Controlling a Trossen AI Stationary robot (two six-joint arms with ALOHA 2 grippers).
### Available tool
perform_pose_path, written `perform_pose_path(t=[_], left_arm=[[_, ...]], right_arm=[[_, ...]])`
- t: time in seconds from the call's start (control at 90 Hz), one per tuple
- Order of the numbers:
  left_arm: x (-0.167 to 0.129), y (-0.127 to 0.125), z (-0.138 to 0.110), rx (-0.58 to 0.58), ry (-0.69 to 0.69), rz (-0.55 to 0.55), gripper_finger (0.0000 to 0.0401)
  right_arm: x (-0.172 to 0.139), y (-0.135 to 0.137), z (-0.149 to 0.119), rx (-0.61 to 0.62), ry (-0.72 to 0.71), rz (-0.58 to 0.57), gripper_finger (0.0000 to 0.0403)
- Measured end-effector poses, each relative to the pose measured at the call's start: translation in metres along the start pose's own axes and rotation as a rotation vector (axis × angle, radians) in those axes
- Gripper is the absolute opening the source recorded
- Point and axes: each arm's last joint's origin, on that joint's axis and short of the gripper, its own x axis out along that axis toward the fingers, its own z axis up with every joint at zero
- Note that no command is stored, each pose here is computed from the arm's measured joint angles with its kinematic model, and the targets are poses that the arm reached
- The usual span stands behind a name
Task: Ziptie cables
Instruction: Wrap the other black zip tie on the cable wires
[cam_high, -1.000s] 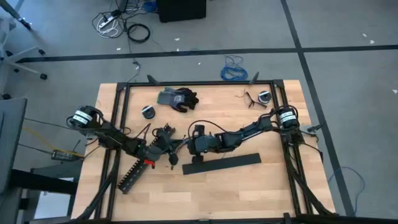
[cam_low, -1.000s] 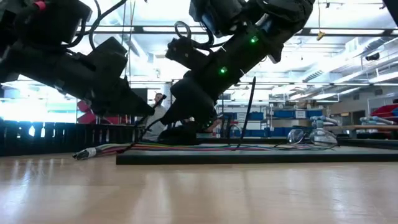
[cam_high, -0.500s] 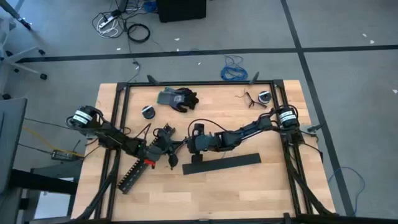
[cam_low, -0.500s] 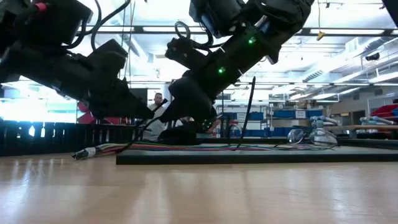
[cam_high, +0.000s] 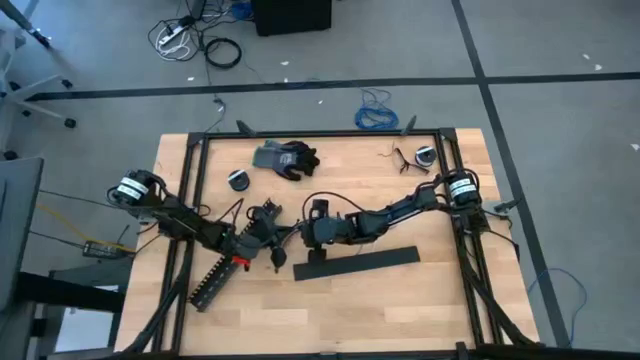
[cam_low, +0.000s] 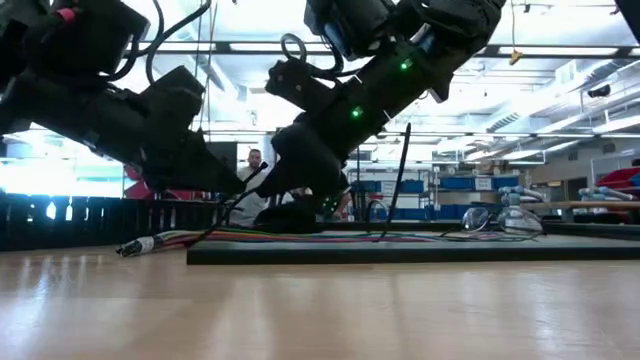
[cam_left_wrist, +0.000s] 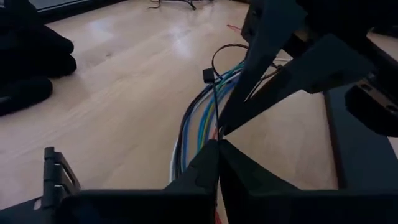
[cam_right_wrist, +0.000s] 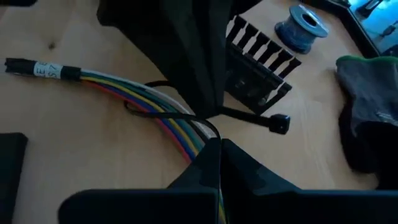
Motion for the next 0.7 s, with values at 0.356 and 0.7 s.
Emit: perform_pose_path(t=[0.356,0.7], left_arm=[[0.0000,-0.0004,0.0002,-0.002,0.002,-0.009,0.0000],[0.0001,-0.0005,0.0004,-0.005,0.001,-0.010,0.0000]], right_arm=[[0.0002,-0.0010,0.0054,-0.002,-0.019,0.003,0.0000],[0.0001,-0.0012,0.0073,-0.009,-0.009,0.006,0.0000]])
